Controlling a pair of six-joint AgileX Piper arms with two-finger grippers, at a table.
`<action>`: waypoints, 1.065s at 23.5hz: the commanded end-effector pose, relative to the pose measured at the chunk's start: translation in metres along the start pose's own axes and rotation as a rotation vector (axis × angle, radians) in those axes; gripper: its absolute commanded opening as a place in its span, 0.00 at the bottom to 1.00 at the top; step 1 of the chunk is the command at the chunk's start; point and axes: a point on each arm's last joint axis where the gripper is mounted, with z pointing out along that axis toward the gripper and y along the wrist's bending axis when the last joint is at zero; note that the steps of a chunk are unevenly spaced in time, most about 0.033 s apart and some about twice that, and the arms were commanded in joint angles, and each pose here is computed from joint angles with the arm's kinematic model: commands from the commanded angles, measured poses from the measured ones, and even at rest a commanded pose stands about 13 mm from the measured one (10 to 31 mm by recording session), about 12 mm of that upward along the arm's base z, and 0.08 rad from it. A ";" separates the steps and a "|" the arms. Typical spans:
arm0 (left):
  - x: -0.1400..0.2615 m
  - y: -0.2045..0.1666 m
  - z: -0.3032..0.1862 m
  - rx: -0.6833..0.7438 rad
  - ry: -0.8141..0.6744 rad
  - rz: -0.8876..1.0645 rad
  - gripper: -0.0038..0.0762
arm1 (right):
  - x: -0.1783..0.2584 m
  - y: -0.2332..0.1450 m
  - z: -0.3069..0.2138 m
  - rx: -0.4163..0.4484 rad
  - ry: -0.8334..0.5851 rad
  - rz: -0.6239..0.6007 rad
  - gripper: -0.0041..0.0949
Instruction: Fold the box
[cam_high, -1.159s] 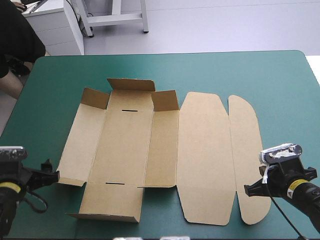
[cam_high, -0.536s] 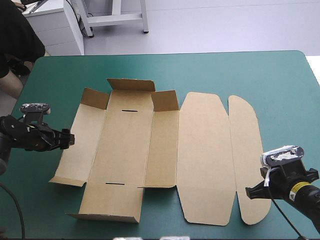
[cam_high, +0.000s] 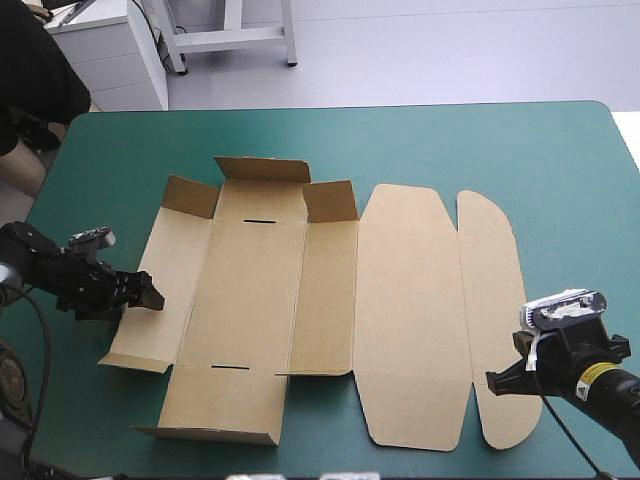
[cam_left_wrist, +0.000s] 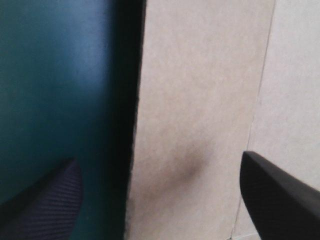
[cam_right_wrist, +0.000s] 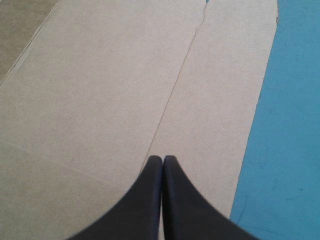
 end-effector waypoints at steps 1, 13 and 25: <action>-0.005 -0.016 -0.013 0.107 -0.062 -0.007 0.81 | -0.011 0.000 -0.006 0.001 -0.086 -0.010 0.02; 0.006 -0.050 -0.001 0.157 0.116 0.042 0.69 | -0.011 0.000 -0.006 0.001 -0.086 -0.010 0.02; 0.014 -0.052 0.000 0.167 0.120 0.014 0.04 | -0.012 0.000 -0.006 0.000 -0.088 -0.010 0.02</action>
